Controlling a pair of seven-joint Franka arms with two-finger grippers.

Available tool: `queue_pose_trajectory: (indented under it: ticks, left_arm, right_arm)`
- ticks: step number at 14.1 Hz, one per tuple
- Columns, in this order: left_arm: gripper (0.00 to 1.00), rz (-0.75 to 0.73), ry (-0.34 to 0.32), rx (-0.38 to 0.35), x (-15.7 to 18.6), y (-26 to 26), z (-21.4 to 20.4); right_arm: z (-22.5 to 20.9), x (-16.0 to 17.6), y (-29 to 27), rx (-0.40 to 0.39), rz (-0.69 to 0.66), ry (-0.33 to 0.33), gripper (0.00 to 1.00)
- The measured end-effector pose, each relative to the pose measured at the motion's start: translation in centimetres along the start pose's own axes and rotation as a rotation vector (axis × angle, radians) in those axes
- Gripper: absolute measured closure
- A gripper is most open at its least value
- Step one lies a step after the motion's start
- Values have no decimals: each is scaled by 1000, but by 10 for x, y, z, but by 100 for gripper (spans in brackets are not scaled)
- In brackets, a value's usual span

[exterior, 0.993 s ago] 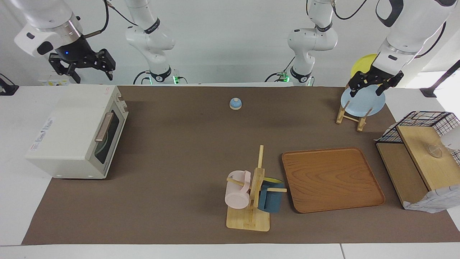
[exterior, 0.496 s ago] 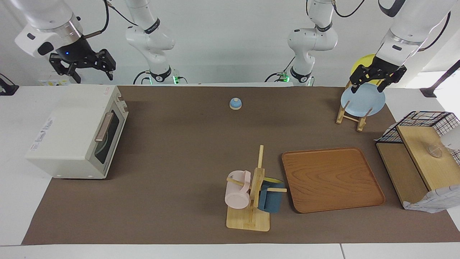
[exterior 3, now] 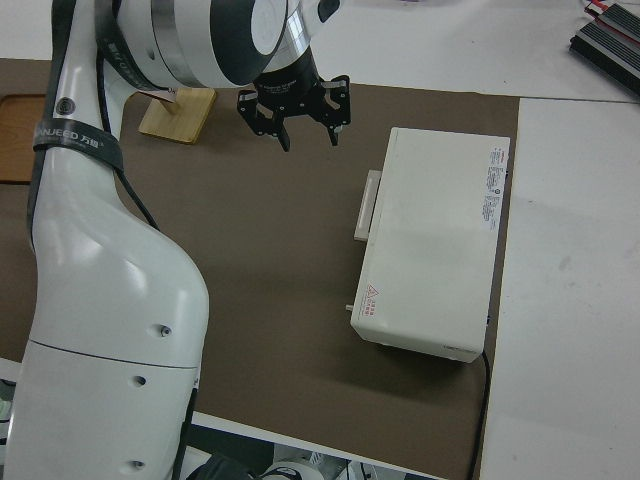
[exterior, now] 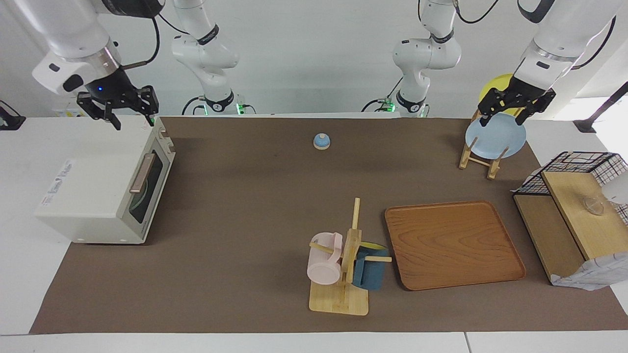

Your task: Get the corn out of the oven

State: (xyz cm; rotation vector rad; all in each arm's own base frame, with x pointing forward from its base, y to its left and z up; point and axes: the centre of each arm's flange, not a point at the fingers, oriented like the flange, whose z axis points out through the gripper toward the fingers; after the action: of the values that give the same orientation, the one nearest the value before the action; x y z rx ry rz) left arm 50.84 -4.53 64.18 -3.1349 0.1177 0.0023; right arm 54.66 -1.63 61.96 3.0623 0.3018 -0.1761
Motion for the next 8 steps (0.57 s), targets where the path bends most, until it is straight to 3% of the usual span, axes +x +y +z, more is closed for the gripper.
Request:
queue_pose_trajectory:
  ticks: [5,8]
  left_arm:
    - [0,0,-1,0,0,0,0]
    - [0,0,-1,0,0,0,0]
  right_arm:
    - [84,9,11,-63,-28,-15,97]
    - [111,7,22,-110,-47,-39,99]
